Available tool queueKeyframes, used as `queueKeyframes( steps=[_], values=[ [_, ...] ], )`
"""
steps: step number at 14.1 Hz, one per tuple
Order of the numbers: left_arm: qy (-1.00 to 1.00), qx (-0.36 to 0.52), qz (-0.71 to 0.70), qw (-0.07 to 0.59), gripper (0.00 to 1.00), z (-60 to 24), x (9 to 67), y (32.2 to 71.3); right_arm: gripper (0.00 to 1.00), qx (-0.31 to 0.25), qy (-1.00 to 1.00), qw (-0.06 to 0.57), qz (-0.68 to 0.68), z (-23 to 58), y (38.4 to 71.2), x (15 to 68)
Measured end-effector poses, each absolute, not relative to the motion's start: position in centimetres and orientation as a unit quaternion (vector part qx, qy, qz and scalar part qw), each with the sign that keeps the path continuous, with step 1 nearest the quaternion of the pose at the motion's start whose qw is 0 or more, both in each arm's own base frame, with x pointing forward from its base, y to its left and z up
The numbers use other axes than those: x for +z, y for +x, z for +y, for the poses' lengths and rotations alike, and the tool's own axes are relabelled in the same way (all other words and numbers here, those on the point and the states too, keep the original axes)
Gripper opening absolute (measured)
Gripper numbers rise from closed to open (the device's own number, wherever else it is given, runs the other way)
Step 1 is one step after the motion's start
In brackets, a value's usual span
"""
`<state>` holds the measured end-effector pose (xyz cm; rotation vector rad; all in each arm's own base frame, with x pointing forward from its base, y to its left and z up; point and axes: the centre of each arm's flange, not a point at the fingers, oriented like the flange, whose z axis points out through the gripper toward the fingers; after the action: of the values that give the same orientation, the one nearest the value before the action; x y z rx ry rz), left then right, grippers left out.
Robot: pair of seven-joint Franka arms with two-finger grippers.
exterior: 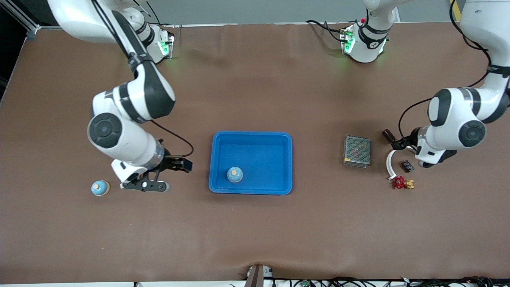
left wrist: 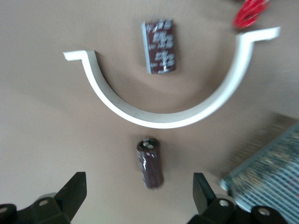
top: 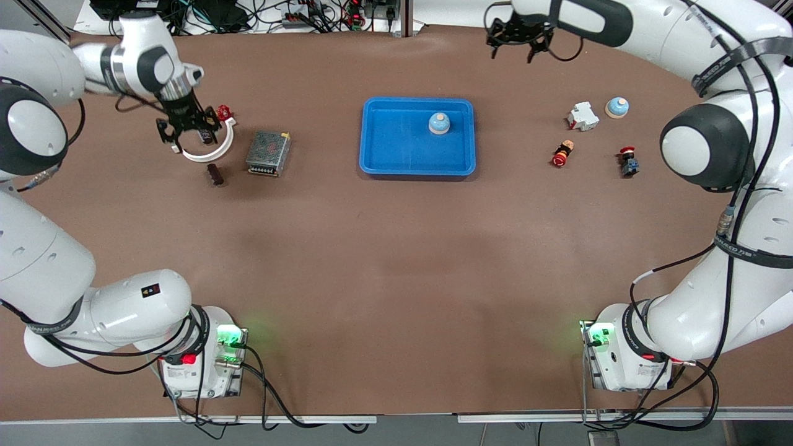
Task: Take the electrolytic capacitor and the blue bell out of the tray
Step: 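Release the capacitor with the left gripper while the right gripper reaches the tray, then grasp the second bell with the right gripper while the left gripper retracts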
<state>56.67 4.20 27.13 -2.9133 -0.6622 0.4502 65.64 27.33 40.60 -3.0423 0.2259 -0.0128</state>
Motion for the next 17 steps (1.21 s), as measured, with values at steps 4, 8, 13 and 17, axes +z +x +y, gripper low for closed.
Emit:
queueKeyframes(
  steps=[4,8,13,17],
  values=[
    [-0.965,0.144,-0.211,0.065,1.00,2.7,33.3,59.4,1.00,-0.018,-0.990,0.060,0.127,34.6,63.8,36.6],
    [-0.968,0.131,-0.206,0.063,1.00,1.7,37.9,61.2,1.00,-0.018,-0.988,0.065,0.141,39.1,62.4,30.8],
    [-0.973,0.093,-0.201,0.057,1.00,0.6,43.5,62.4,1.00,-0.019,-0.988,0.065,0.139,40.0,62.3,25.8],
    [-0.977,0.055,-0.198,0.055,1.00,0.4,48.3,62.4,1.00,-0.016,-0.990,0.064,0.127,41.7,61.2,22.8]
  ],
)
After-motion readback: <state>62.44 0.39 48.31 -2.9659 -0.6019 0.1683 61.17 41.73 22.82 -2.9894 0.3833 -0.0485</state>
